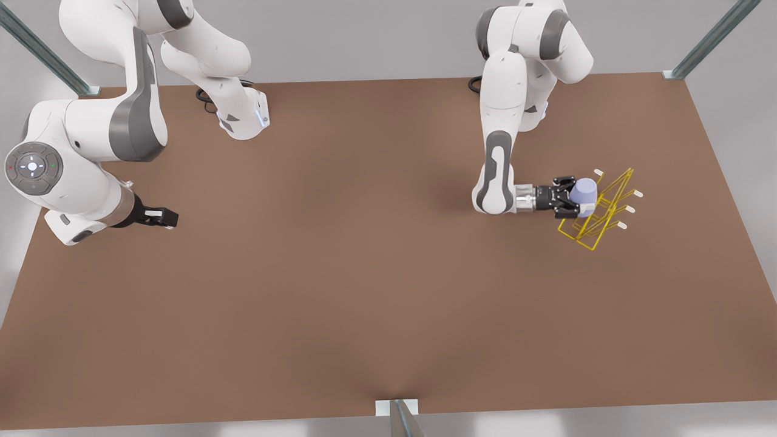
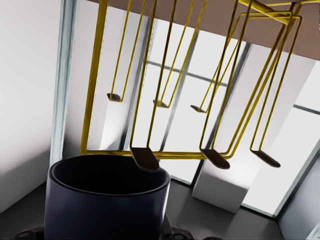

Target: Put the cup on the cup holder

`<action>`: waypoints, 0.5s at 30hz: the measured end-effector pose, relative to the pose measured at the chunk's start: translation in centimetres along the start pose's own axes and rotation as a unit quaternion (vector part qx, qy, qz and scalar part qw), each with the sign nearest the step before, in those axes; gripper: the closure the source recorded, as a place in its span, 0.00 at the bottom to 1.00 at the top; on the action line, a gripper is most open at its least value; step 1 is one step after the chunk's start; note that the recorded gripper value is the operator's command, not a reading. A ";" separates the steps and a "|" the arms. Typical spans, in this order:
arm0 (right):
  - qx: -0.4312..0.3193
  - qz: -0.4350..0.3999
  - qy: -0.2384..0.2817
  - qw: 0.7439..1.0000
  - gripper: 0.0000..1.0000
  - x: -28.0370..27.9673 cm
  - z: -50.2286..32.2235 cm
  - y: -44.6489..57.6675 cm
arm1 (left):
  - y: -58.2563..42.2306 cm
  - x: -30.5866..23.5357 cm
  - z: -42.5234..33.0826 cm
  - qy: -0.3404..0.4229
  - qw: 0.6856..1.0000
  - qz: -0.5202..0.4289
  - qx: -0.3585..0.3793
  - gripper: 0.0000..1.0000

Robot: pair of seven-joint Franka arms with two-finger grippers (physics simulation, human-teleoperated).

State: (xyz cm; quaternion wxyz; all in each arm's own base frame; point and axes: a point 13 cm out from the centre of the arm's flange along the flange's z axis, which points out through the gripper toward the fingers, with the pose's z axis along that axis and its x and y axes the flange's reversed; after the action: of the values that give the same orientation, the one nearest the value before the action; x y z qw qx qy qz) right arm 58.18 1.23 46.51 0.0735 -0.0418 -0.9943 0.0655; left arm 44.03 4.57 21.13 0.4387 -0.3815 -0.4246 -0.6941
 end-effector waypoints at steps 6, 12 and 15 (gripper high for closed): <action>0.000 0.001 0.000 1.000 0.00 0.0 0.0 -0.1 | -0.9 0.3 -0.6 -0.002 1.000 -0.007 -0.011 0.38; 0.000 0.001 0.000 1.000 0.00 0.0 0.0 -0.1 | -2.1 -0.6 -0.3 -0.008 1.000 -0.011 -0.012 0.38; 0.000 0.001 0.000 1.000 0.00 0.0 0.0 -0.1 | -2.3 -1.1 -0.3 -0.015 1.000 -0.015 -0.012 0.38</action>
State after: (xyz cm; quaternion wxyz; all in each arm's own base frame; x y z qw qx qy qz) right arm 58.18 1.11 46.52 0.0736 -0.0428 -0.9942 0.0657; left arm 42.24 5.18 19.43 0.4170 -0.3907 -0.4285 -0.6999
